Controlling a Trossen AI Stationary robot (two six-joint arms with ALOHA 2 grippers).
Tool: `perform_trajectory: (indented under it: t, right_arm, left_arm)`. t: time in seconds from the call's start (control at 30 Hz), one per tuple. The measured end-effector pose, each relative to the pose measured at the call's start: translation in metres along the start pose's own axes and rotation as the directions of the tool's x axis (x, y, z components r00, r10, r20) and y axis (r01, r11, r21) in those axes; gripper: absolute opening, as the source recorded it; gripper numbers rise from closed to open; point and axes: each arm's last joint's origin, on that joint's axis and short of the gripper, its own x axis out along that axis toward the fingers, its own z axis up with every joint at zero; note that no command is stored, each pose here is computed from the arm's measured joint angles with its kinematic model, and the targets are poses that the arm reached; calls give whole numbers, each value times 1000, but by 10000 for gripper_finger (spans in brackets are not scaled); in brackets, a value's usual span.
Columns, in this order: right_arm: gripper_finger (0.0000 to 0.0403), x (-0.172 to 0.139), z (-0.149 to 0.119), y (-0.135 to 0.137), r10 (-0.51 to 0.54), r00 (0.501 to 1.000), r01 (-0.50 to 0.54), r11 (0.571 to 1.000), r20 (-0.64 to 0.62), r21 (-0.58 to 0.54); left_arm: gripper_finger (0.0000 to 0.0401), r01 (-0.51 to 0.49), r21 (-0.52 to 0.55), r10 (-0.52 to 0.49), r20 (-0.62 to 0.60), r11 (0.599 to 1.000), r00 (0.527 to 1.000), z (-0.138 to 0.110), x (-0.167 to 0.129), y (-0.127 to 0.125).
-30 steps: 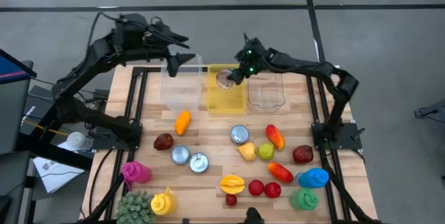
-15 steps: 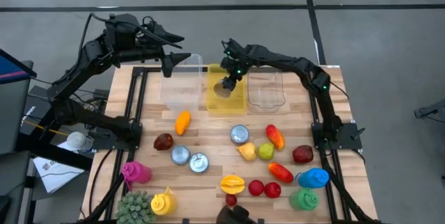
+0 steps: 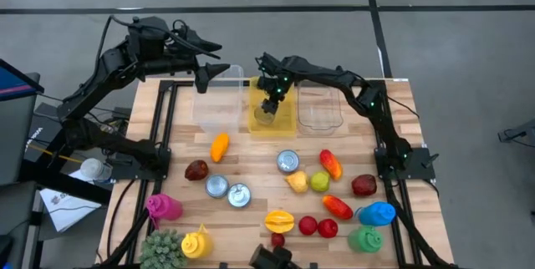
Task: Pick & Place Food Item
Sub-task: Put the blue and pink tuna can into the yellow bin
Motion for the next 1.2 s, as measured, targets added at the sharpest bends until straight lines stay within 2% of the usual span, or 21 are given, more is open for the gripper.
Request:
perform_trajectory:
  t: [0.2,0.4,0.67,0.93,1.0,1.2]
  right_arm:
    - [190,0,0,2,-6,1000,6,1000,-2,-19]
    - [190,2,1,6,-79,997,79,996,-12,-36]
    - [197,7,1,17,-67,997,64,990,-26,-123]
    - [190,7,4,16,-61,998,61,988,6,-139]
    - [190,4,4,11,-27,999,30,992,22,-123]
    - [190,-6,6,-5,172,981,-165,983,90,-84]
  left_arm:
    - [302,0,0,0,0,1000,1000,0,0,0]
    - [301,0,0,0,0,1000,1000,0,0,0]
    - [299,0,0,0,0,1000,1000,0,0,0]
    - [299,0,0,0,0,1000,1000,0,0,0]
    - [298,0,0,0,0,1000,1000,0,0,0]
    - [298,0,0,0,0,1000,1000,0,0,0]
